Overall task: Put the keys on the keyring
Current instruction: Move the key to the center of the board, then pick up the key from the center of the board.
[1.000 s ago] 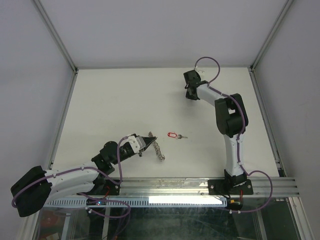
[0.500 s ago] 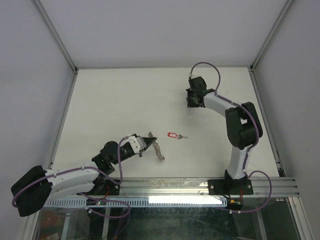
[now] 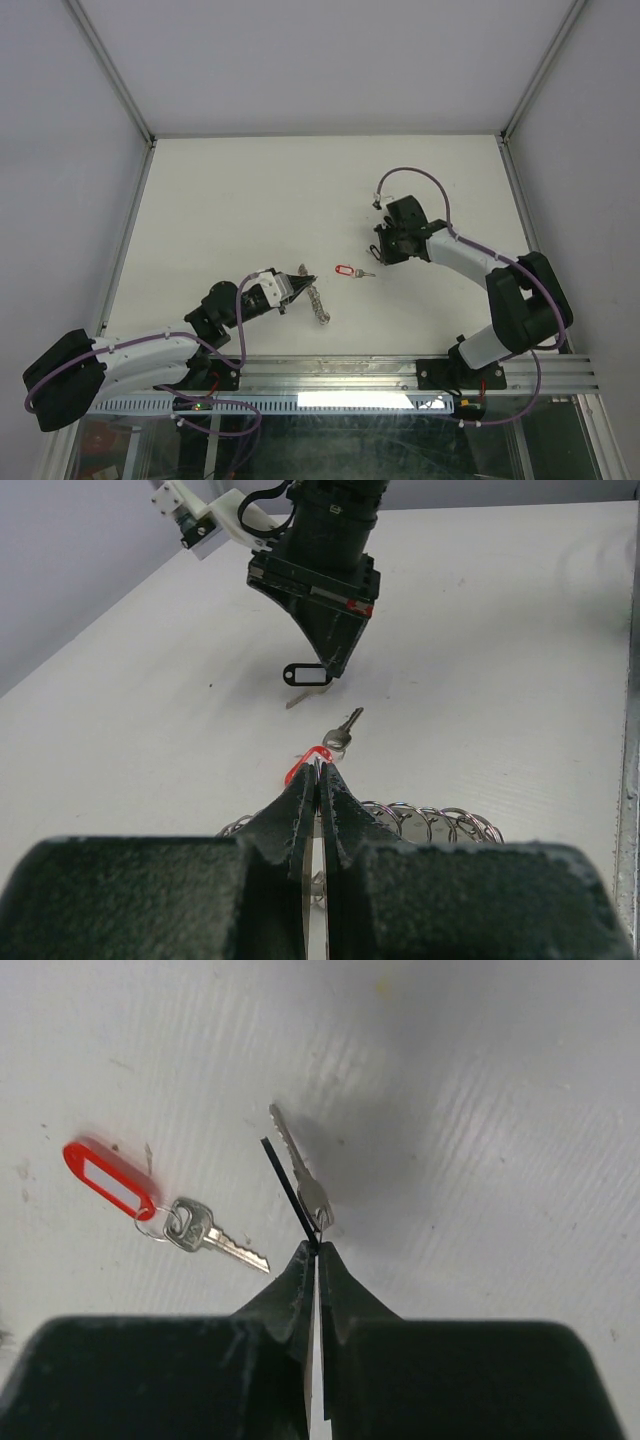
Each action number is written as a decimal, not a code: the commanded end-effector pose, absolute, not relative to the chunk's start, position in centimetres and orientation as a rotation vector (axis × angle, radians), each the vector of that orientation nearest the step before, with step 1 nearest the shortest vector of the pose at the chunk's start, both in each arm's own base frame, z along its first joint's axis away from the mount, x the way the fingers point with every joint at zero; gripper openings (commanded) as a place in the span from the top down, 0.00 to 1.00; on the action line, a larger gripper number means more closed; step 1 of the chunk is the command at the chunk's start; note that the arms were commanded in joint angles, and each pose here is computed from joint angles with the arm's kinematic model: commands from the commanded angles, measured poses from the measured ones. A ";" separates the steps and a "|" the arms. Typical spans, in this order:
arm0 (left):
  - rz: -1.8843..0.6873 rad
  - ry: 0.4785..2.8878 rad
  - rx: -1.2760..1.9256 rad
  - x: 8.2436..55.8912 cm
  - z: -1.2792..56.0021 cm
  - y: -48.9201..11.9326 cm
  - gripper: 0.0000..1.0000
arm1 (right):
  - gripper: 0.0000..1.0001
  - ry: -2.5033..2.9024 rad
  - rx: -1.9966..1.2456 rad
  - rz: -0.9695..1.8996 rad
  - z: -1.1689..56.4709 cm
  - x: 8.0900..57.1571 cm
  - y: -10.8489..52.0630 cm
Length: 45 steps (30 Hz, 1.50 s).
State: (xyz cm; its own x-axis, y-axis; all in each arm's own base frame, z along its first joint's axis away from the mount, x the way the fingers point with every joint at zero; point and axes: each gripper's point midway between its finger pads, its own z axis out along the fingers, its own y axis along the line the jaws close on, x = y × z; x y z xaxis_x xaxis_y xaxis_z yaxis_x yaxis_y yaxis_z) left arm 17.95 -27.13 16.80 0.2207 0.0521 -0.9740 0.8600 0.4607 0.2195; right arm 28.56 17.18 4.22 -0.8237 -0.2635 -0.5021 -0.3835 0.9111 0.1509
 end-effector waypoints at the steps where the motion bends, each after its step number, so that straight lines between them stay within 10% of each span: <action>1: -0.713 1.156 0.938 18.1 19.2 -27.8 1.00 | 1.00 2.557 -0.402 0.278 5.0 28.3 15.9; 8: -0.714 1.156 0.942 18.1 19.2 -27.9 1.00 | 0.94 2.595 -0.432 0.288 4.1 28.0 16.2; 16: -0.714 1.158 0.947 18.1 19.0 -27.9 1.00 | 0.64 2.489 -0.410 0.401 6.4 27.7 17.4; 45: -0.710 1.160 0.953 18.2 19.0 -28.0 1.00 | 0.69 2.554 -0.329 0.355 4.0 30.0 15.9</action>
